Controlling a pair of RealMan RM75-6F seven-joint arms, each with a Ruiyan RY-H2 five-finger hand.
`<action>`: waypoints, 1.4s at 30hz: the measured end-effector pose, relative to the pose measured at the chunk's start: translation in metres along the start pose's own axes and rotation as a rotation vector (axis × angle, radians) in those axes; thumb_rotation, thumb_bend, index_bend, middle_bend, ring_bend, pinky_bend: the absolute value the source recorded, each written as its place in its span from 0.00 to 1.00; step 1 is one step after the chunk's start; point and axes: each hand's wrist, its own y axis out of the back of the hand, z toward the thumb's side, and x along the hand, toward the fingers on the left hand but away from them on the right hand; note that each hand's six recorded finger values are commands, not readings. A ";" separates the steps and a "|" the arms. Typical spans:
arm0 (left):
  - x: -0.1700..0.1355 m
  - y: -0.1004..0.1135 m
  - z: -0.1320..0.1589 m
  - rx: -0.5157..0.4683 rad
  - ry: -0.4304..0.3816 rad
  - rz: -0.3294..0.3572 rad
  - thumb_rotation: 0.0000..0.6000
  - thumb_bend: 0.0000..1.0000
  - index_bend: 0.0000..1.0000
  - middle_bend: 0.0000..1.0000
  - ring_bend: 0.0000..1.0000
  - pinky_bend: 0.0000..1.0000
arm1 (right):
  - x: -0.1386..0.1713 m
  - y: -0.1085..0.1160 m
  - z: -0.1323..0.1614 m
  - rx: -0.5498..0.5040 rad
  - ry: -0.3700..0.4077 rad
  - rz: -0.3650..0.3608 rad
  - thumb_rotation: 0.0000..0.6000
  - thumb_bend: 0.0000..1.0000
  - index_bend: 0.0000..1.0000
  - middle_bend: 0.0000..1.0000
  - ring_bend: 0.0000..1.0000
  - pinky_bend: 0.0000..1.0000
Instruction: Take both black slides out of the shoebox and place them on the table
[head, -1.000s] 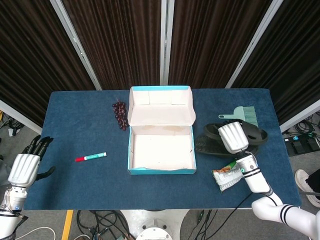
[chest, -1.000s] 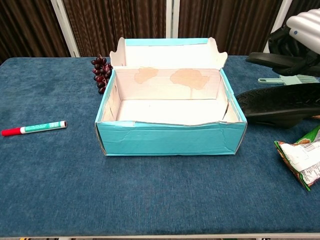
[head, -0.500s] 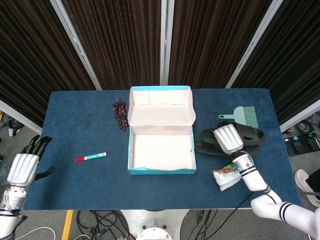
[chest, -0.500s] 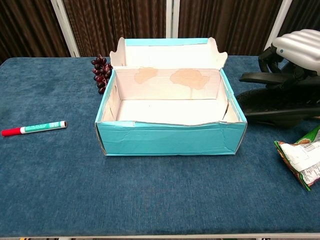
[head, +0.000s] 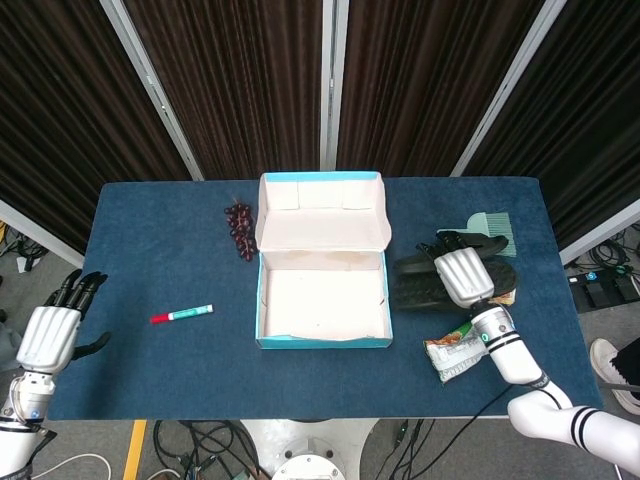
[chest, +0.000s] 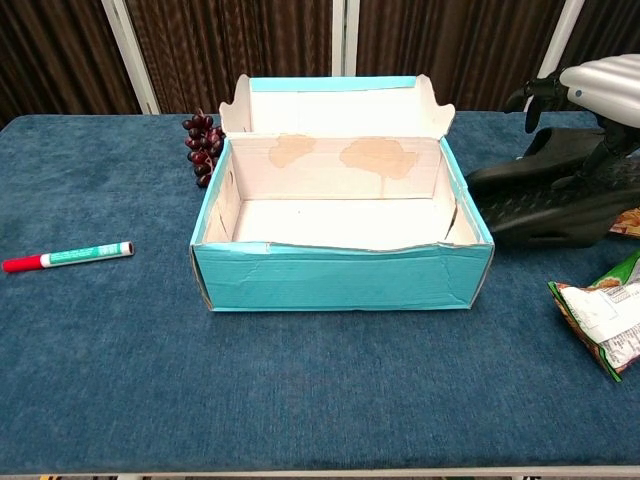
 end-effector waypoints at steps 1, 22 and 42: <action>0.000 0.000 0.000 -0.001 0.000 0.001 1.00 0.19 0.09 0.11 0.03 0.29 | 0.000 0.002 0.001 -0.005 0.002 -0.007 1.00 0.00 0.18 0.32 0.11 0.13; 0.000 0.011 0.001 0.003 -0.002 0.033 1.00 0.19 0.09 0.11 0.03 0.29 | 0.079 0.062 0.008 -0.078 0.002 -0.181 1.00 0.03 0.02 0.12 0.00 0.00; -0.005 0.003 0.005 0.006 -0.013 -0.011 1.00 0.19 0.09 0.11 0.03 0.29 | 0.211 -0.004 -0.034 -0.096 -0.324 -0.072 1.00 0.14 0.00 0.03 0.00 0.00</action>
